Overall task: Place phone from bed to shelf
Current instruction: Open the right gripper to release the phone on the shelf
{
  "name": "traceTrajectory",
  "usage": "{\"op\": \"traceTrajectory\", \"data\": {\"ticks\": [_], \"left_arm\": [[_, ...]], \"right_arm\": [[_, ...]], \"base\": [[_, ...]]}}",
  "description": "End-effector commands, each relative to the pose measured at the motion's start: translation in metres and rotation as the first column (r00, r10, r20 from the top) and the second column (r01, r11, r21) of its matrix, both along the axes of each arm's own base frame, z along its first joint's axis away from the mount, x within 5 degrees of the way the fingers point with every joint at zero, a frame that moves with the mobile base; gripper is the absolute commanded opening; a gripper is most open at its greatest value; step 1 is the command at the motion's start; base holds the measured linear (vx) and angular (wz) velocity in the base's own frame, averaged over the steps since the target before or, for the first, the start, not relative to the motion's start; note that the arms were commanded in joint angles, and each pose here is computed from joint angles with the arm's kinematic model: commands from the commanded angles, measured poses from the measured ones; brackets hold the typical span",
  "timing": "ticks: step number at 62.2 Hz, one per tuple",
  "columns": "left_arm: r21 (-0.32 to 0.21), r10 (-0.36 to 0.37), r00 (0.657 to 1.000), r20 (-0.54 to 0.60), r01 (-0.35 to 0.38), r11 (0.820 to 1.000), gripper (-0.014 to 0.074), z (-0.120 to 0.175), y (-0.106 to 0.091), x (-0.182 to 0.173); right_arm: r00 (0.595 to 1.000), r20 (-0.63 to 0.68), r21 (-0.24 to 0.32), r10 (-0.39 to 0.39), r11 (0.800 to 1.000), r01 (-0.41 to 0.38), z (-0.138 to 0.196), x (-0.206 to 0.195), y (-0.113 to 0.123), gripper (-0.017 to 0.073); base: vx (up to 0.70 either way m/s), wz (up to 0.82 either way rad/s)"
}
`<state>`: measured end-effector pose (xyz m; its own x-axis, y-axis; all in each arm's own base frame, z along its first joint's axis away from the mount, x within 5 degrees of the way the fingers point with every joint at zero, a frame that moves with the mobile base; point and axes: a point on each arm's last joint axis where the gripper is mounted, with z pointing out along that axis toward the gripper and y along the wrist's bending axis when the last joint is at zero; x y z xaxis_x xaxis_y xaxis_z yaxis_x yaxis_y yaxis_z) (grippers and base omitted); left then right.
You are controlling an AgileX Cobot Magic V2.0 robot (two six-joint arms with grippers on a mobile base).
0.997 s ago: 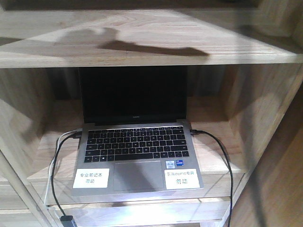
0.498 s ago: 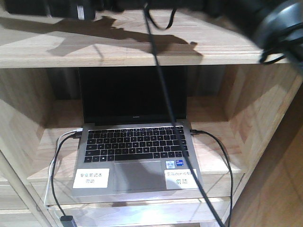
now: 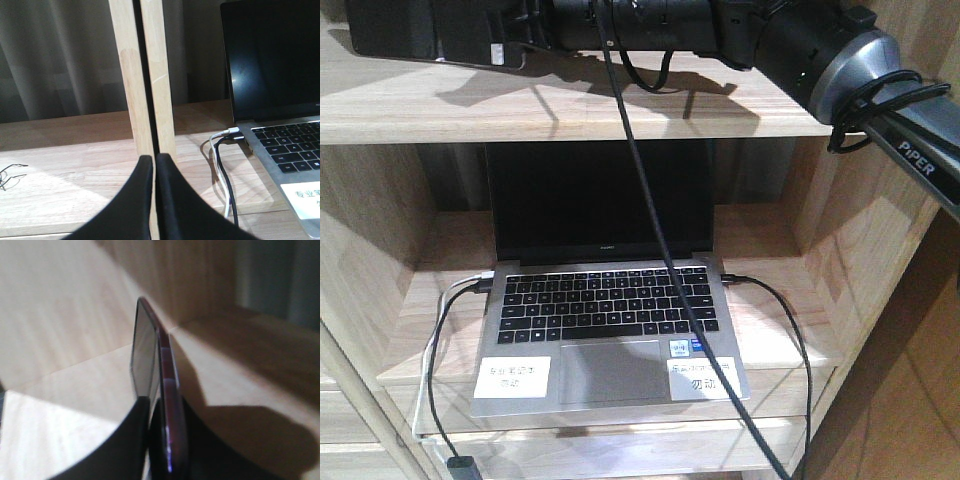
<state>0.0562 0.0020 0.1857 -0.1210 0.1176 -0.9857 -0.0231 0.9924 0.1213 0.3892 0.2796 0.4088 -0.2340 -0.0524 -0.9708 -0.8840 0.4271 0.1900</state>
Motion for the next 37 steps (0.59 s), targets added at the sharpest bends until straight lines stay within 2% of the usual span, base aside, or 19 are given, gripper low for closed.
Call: {"op": "traceTrajectory", "data": {"ticks": [1, 11, 18, 23, 37], "left_arm": [[-0.011, -0.001, 0.994, 0.107, 0.002, 1.000, 0.0001, 0.0145, -0.0002, -0.0013], [-0.011, -0.001, 0.994, 0.107, 0.002, 1.000, 0.0001, 0.0145, -0.0002, -0.0013], [-0.011, -0.001, 0.994, 0.107, 0.002, 1.000, 0.0001, 0.0145, -0.0002, -0.0013], [-0.011, -0.001, 0.994, 0.107, 0.002, 1.000, 0.0001, 0.0145, -0.0002, -0.0013], [-0.011, -0.001, 0.994, 0.107, 0.002, 1.000, 0.0001, 0.0145, -0.0002, -0.0013]], "right_arm": [[0.996, 0.079, 0.091, -0.043, 0.995, 0.036, 0.0422, -0.0140, -0.0126, 0.0221], [0.994, 0.081, 0.102, -0.072, 0.993, 0.063, 0.0431, -0.0118, -0.0137, 0.0438], [0.990, 0.099, 0.087, -0.095, 0.992, 0.086, 0.0426, -0.0097, -0.0148, 0.0543], [0.990, 0.102, 0.072, -0.101, 0.993, 0.093, 0.0415, -0.0092, -0.0152, 0.0572], [0.989, 0.098, 0.041, -0.108, 0.994, 0.104, 0.0429, -0.0116, -0.0176, 0.0570]], "base": [[0.00, 0.00], [0.00, 0.00], [0.00, 0.00], [0.00, 0.00], [0.00, 0.00]]}}
